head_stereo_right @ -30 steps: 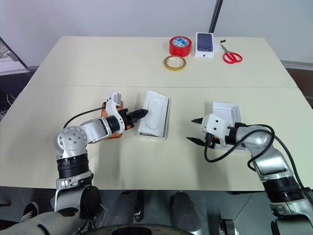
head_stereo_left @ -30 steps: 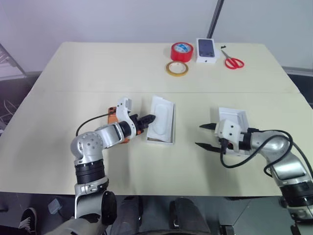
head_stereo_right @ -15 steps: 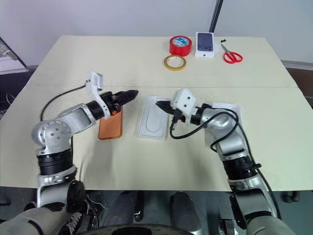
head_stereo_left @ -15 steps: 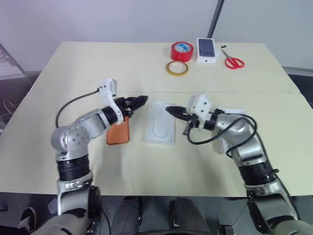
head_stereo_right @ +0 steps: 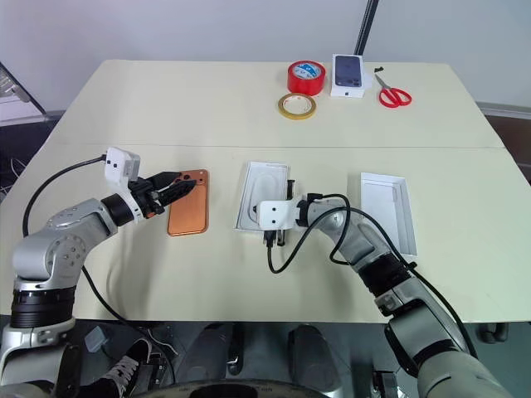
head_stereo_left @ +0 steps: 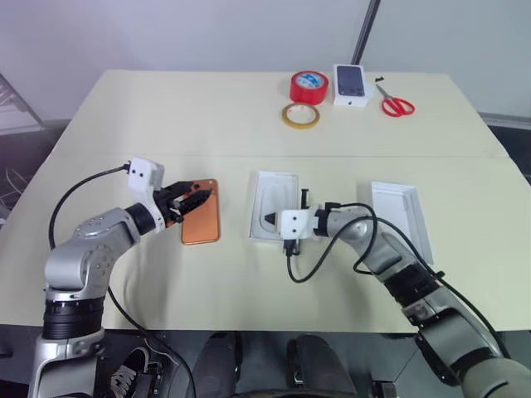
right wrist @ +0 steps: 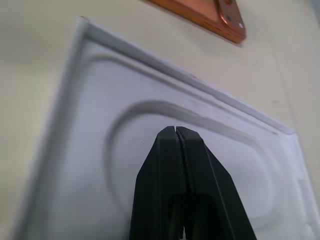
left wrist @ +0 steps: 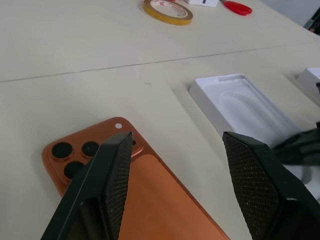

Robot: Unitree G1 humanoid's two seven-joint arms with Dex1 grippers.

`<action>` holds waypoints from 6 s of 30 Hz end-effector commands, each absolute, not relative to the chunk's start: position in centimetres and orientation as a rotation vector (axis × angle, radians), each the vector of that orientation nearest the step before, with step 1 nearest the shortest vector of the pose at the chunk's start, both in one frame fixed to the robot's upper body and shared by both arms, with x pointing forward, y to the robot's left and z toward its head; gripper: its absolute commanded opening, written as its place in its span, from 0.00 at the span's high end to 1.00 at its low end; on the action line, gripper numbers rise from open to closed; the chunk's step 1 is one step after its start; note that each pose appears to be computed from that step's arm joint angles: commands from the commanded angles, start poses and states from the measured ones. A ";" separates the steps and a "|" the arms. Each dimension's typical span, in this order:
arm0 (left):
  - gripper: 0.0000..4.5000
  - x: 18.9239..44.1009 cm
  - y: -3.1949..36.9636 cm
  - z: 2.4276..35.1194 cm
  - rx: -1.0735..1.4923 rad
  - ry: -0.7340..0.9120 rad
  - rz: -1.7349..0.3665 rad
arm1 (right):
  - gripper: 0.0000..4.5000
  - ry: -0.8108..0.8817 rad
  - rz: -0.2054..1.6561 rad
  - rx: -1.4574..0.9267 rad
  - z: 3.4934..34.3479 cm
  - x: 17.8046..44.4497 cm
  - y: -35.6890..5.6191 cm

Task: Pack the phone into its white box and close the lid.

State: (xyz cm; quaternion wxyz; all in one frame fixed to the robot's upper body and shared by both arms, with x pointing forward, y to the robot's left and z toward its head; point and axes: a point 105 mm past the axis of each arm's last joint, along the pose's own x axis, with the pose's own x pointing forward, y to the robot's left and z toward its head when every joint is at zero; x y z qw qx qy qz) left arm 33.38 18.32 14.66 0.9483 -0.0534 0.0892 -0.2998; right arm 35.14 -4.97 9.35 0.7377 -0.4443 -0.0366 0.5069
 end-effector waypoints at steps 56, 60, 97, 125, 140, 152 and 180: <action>0.33 32.7 19.9 7.3 -0.603 0.710 -0.389 | 0.99 0.056 1.266 -0.935 9.7 36.4 5.6; 0.33 32.4 18.2 7.1 -0.622 0.753 -0.434 | 0.99 0.067 1.324 -0.887 9.2 35.1 6.5; 1.00 31.5 20.9 9.2 -0.711 0.712 -0.463 | 1.00 0.054 1.306 -0.902 8.6 34.8 6.0; 1.00 32.4 18.7 13.3 -0.935 0.473 -0.650 | 0.65 -0.058 1.349 -0.716 10.6 28.3 -6.5; 1.00 32.8 17.8 13.7 -0.922 0.470 -0.696 | 0.65 -0.149 1.274 -0.627 12.0 29.1 -5.7; 1.00 32.3 17.2 14.3 -0.902 0.455 -0.736 | 0.65 -0.081 1.314 -0.679 9.5 29.5 -5.9; 1.00 33.5 12.6 15.8 -0.914 0.459 -0.824 | 0.24 -0.078 1.321 -0.527 12.3 28.2 -2.6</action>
